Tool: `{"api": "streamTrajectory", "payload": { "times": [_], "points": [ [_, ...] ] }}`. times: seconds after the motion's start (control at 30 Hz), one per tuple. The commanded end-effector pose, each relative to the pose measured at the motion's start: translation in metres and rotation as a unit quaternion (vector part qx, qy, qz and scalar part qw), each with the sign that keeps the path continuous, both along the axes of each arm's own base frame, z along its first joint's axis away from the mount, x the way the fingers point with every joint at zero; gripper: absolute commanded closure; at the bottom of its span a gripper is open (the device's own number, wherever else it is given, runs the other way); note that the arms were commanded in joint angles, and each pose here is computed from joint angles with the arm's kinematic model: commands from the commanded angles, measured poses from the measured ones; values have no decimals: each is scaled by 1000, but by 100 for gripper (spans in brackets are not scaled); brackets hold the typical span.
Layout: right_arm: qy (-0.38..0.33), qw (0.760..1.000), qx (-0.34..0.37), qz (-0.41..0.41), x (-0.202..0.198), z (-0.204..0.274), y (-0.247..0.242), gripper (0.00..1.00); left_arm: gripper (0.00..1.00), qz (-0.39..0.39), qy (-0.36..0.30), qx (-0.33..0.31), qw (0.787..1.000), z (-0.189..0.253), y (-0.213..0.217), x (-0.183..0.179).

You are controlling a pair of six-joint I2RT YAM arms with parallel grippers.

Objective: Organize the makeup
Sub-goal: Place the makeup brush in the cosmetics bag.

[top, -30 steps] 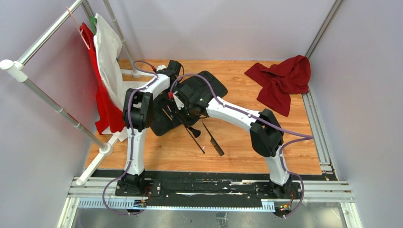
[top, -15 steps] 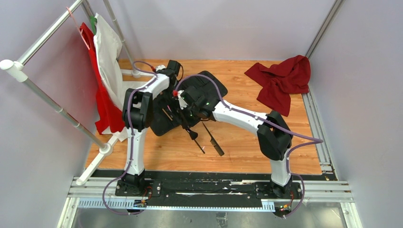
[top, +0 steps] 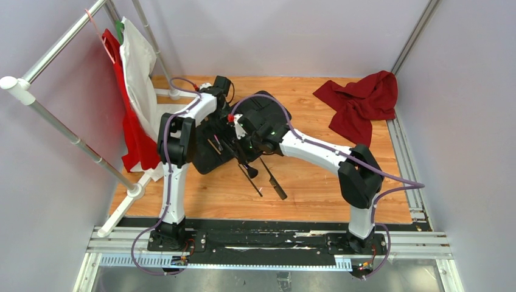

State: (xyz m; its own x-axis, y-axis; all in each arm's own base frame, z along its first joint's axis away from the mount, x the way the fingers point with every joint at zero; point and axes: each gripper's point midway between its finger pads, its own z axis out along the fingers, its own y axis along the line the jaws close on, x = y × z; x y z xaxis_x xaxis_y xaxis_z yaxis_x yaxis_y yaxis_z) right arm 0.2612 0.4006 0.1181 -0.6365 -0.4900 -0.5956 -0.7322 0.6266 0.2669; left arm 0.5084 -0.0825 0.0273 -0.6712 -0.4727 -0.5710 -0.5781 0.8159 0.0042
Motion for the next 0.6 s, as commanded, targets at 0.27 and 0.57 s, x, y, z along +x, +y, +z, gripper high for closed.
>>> {"api": "streamTrajectory", "payload": {
  "times": [0.27,0.57],
  "points": [
    [-18,999,11,-28,13,16,-25,99,2,-32,53,-65,996,-30,-38,-11],
    [-7,999,17,-27,13,9,-23,99,2,-41,38,-107,993,-29,-61,-4]
  ]
}}
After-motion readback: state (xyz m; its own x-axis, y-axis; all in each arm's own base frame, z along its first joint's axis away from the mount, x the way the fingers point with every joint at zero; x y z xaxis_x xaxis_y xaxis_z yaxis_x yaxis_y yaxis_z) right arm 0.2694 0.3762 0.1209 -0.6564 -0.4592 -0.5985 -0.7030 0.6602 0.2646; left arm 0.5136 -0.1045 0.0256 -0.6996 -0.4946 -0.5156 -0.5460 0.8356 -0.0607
